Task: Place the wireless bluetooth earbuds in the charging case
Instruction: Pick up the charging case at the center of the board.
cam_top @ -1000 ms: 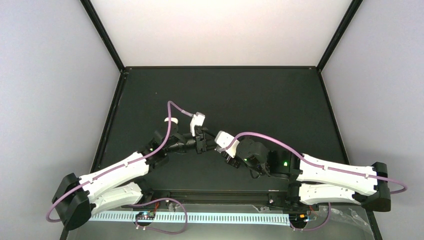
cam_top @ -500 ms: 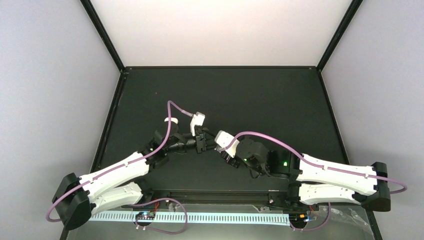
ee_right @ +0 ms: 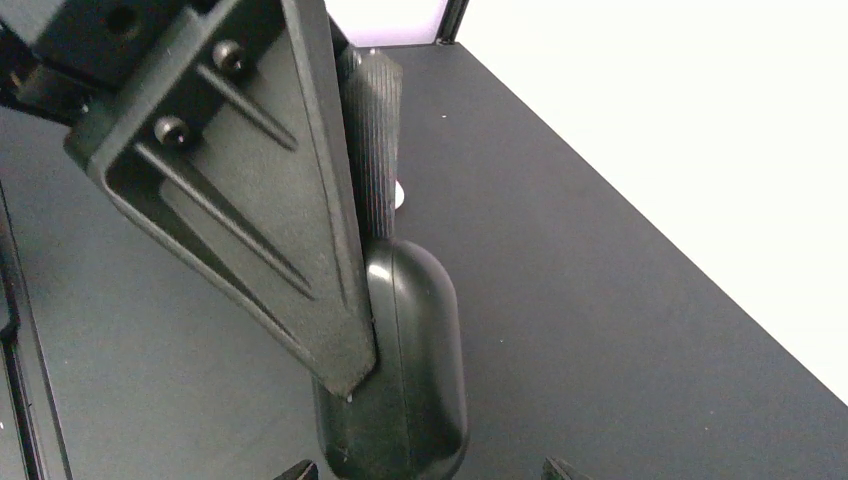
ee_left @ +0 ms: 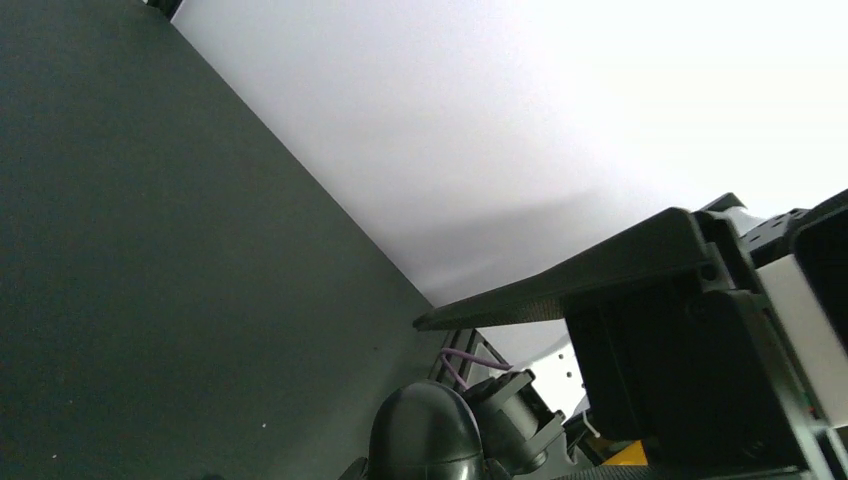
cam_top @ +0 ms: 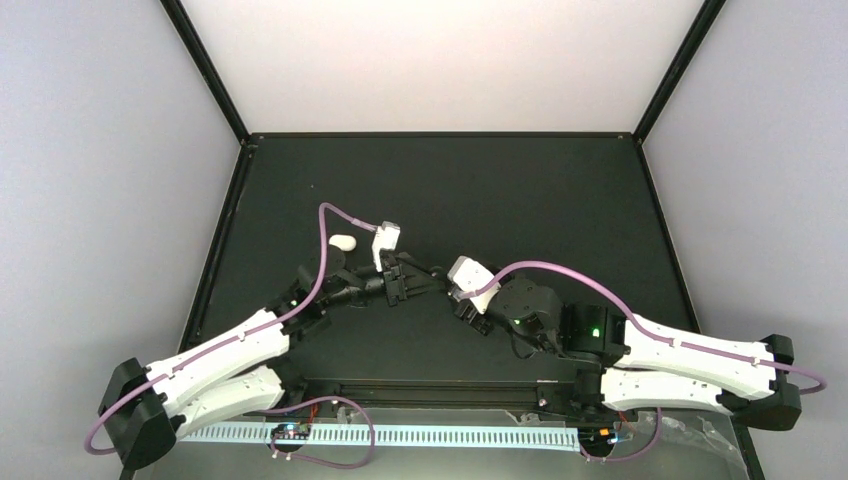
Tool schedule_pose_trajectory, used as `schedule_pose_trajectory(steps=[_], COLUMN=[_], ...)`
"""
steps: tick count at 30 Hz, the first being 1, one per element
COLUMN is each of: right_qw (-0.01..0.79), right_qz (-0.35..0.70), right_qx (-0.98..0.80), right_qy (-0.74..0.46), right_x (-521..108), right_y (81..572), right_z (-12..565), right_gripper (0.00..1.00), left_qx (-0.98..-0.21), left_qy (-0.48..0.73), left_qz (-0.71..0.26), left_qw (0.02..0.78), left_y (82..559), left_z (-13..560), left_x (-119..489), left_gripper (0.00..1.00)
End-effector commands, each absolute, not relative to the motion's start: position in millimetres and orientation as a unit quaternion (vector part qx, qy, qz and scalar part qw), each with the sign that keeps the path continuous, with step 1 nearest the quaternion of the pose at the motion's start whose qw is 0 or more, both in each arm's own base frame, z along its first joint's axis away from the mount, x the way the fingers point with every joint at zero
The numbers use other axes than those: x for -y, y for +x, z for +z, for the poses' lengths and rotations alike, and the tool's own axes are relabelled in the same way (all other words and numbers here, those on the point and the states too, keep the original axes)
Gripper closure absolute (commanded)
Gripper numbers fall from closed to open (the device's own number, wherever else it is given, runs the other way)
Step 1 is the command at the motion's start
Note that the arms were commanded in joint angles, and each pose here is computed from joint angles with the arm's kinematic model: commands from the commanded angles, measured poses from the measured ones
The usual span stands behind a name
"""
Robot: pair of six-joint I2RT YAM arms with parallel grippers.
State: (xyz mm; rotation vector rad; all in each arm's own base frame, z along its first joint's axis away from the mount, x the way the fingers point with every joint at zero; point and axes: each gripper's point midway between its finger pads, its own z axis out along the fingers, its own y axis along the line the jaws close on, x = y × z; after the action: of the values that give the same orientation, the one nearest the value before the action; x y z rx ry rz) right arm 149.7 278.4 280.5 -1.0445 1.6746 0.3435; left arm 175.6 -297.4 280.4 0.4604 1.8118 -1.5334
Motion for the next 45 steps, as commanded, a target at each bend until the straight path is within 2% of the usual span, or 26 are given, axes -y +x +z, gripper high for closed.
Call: schedule_pose_trajectory(steps=[1, 15, 18, 21, 30, 38, 43, 45], right_qw=[0.547, 0.562, 0.561, 0.557, 0.558, 0.563, 0.565, 0.565], right_qz=[0.148, 0.171, 0.174, 0.173, 0.166, 0.171, 0.172, 0.172], right_qx=[-0.704, -0.686, -0.684, -0.684, -0.683, -0.676, -0.675, -0.674], right_qy=[-0.429, -0.43, -0.433, -0.437, -0.441, -0.444, -0.443, -0.444], right_x=[-277.0, -287.6, -290.5, -293.0, -297.7, -297.4, -296.2, -296.1], right_y=[150.0, 147.6, 146.8, 146.7, 148.6, 147.0, 146.8, 146.6], right_z=[279.8, 291.7, 291.1, 288.3, 286.2, 290.7, 292.0, 292.4], right_gripper=[0.43, 0.36, 0.37, 0.44, 0.49, 0.66, 0.69, 0.69], left_qx=[-0.682, -0.673, -0.67, -0.667, -0.662, -0.666, -0.669, -0.67], left_qy=[0.181, 0.178, 0.178, 0.179, 0.179, 0.177, 0.175, 0.175], left_qz=[-0.604, -0.619, -0.623, -0.626, -0.634, -0.633, -0.632, -0.633], left_qw=[0.37, 0.363, 0.363, 0.362, 0.357, 0.354, 0.349, 0.347], left_y=[171.3, 165.1, 164.0, 162.1, 158.8, 158.9, 159.9, 159.9], left_z=[302.1, 305.0, 307.0, 309.0, 311.1, 308.0, 304.8, 304.0], left_x=[294.6, 292.0, 291.6, 291.1, 290.1, 290.2, 291.3, 292.0], left_gripper=[0.9, 0.91, 0.91, 0.92, 0.93, 0.79, 0.67, 0.65])
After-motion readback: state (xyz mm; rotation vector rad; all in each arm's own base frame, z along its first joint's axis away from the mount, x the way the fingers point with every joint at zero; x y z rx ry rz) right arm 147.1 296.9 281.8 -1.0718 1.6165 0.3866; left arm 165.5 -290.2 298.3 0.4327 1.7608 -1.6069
